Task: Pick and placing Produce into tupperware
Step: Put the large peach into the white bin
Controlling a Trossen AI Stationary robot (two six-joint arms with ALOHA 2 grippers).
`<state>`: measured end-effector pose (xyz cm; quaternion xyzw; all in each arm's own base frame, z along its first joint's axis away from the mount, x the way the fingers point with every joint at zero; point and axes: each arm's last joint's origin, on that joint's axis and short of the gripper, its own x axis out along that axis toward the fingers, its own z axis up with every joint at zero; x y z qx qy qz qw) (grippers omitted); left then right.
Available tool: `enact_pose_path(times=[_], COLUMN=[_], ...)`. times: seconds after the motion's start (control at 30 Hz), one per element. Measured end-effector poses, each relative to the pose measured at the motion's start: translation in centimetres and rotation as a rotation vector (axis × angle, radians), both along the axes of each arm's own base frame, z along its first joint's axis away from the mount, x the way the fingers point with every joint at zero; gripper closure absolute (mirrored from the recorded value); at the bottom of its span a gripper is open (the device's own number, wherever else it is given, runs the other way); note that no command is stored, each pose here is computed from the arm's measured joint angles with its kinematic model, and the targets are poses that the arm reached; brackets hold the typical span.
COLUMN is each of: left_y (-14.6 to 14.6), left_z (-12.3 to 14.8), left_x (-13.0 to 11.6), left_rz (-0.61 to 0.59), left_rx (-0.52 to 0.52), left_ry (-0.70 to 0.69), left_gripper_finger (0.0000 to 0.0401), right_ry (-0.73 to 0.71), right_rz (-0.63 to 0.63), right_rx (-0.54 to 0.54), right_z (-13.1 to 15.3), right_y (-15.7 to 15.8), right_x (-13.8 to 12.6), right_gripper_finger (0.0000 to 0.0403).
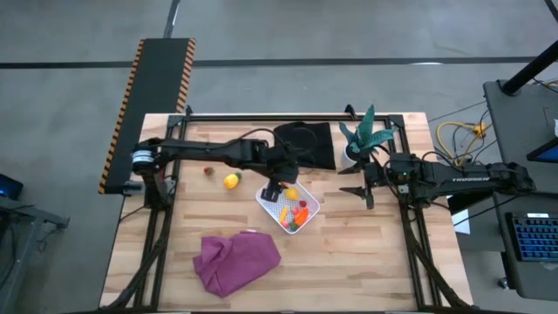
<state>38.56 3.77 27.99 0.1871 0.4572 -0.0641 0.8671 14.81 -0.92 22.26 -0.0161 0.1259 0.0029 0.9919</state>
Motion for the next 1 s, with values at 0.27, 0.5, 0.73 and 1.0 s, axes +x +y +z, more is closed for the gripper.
enact_pose_path(times=[0.27, 0.5, 0.73, 1.0], left_y=[-0.4, -0.3, -0.3, -0.2], left_z=[-3.9, -5.2, -5.4, -5.4], left_x=[1.5, 1.9, 1.9, 1.9], left_rz=[0.006, 0.009, 0.010, 0.015], left_rx=[-0.024, -0.021, -0.020, 0.004], left_ry=[0.108, 0.146, 0.150, 0.152], left_gripper_finger=[0.0182, 0.0182, 0.0182, 0.0172], right_ry=[0.004, 0.008, 0.008, 0.008], right_rz=[0.000, 0.000, -0.002, -0.002], right_rx=[0.001, 0.001, 0.010, 0.011], right_z=[0.0, -0.1, -0.1, -0.1], right_y=[0.0, 0.0, 0.0, 0.0], right_x=[0.0, 0.0, 0.0, 0.0], right_gripper_finger=[0.0159, 0.0163, 0.0159, 0.0161])
